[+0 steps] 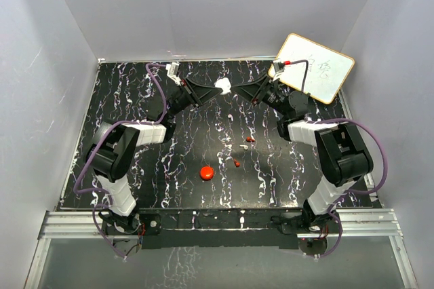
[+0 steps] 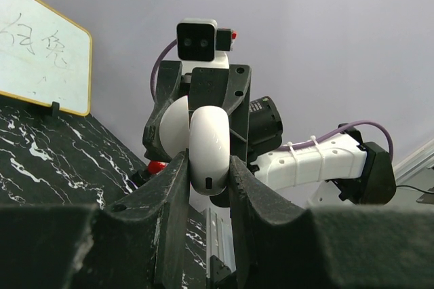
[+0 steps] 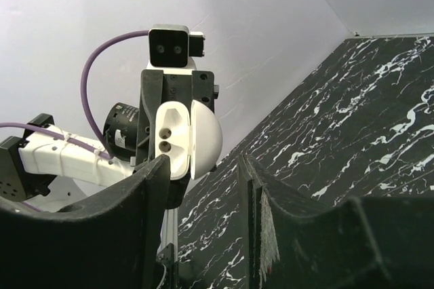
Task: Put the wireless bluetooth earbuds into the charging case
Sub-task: Adjust the charging case.
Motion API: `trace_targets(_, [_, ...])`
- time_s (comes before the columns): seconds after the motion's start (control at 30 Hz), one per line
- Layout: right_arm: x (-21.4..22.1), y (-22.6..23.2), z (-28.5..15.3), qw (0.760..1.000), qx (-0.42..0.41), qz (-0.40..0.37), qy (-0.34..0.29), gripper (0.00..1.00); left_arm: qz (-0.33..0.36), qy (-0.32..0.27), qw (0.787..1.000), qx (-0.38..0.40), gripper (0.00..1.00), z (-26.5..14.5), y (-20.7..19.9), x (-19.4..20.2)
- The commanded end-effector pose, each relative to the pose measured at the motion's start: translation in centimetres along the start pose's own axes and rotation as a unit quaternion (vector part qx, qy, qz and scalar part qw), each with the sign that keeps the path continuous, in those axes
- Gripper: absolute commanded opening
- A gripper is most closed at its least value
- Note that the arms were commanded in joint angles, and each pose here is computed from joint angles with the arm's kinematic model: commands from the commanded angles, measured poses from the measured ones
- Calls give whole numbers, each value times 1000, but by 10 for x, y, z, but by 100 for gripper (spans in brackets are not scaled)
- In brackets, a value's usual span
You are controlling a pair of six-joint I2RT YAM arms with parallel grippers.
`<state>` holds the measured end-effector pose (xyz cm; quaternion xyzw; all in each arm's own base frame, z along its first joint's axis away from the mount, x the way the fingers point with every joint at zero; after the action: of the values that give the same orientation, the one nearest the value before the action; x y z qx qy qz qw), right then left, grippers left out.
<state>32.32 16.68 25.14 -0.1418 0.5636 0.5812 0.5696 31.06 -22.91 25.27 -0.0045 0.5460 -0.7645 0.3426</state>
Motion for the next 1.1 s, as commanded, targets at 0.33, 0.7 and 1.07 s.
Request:
trace_targets(0.33, [-8,2,26,999,-39,-17,-31,41,76,-8,992,104,0,6,-41,-2])
trace_targets(0.7, [-7,1,29,998,-50,-3,-42,29,73,-7,992,102,0,5,-40,1])
trace_targets(1.07, [-9,0,31,998,-48,-3,-46,12,66,-7,993,97,0,4,-37,3])
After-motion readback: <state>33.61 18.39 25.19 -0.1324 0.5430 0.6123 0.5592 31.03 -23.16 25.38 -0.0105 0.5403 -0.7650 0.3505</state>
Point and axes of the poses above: each gripper's point midway between its finger pads, its own z axis out along the fingers, its own y axis along the line the jaws close on, x = y × z, the point moved 10 cm from there along -z, back along the fingers, and after that the axes turned 14 degrees about -z, right-handed, at the moved point
